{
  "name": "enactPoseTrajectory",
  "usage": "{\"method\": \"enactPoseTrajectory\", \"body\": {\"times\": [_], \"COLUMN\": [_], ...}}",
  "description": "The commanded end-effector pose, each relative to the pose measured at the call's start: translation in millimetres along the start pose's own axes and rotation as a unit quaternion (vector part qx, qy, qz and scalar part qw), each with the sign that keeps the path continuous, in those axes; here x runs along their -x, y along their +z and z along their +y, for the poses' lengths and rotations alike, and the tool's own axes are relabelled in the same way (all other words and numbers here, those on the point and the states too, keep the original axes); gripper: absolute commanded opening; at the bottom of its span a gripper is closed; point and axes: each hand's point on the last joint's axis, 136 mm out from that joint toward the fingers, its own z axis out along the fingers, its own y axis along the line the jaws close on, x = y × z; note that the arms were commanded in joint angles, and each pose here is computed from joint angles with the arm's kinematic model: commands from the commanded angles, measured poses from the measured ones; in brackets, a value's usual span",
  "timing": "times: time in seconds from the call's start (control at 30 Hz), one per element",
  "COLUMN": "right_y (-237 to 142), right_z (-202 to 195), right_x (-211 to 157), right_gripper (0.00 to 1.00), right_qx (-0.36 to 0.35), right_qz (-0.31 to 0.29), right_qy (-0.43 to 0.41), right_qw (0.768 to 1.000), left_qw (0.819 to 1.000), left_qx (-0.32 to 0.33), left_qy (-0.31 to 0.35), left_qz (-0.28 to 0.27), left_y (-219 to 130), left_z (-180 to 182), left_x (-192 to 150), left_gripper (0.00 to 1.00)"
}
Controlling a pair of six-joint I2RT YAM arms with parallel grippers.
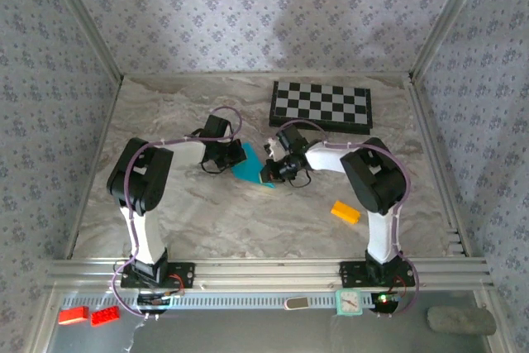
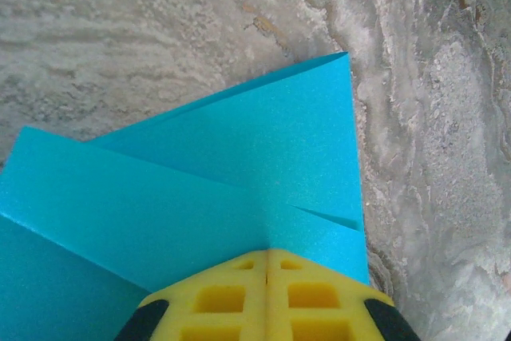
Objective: Fold a paper plane with a square sheet of paper (pick it up from the middle)
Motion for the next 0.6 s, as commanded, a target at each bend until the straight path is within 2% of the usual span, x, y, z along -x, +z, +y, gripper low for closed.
{"method": "enactPoseTrajectory", "body": {"times": [0.0, 0.2, 0.3, 0.4, 0.5, 0.57], "right_y": [-6.8, -23.6, -34.1, -50.2, -67.2, -75.5], "right_z": [-30.2, -43.5, -31.2, -13.1, 0.6, 5.1], "right_x": [-50.0, -59.5, -48.3, -30.0, -13.1, -5.1], "right_gripper": [0.01, 0.02, 0.03, 0.10, 0.20, 0.26], "right_qx": [-0.049, -0.052, -0.035, -0.017, -0.009, -0.011], "right_qz": [0.057, 0.025, -0.009, -0.060, -0.106, -0.131], "right_qy": [0.038, 0.054, 0.042, 0.027, 0.017, 0.014], "right_qw": [0.996, 0.997, 0.998, 0.998, 0.994, 0.991], "left_qw": [0.991, 0.995, 0.997, 0.999, 0.999, 0.997], "left_qx": [0.126, 0.094, 0.055, 0.009, -0.035, -0.058], "left_qy": [-0.025, -0.005, 0.020, 0.039, 0.032, 0.023], "left_qz": [0.039, 0.039, 0.040, 0.023, -0.012, -0.038], "left_y": [16.5, 15.6, 12.9, -0.1, -22.4, -41.3], "left_z": [72.7, 53.4, 24.8, -14.3, -47.6, -63.3], "left_x": [-29.4, -23.5, -17.6, -5.7, 9.5, 17.7], "left_gripper": [0.03, 0.05, 0.08, 0.12, 0.25, 0.38]}}
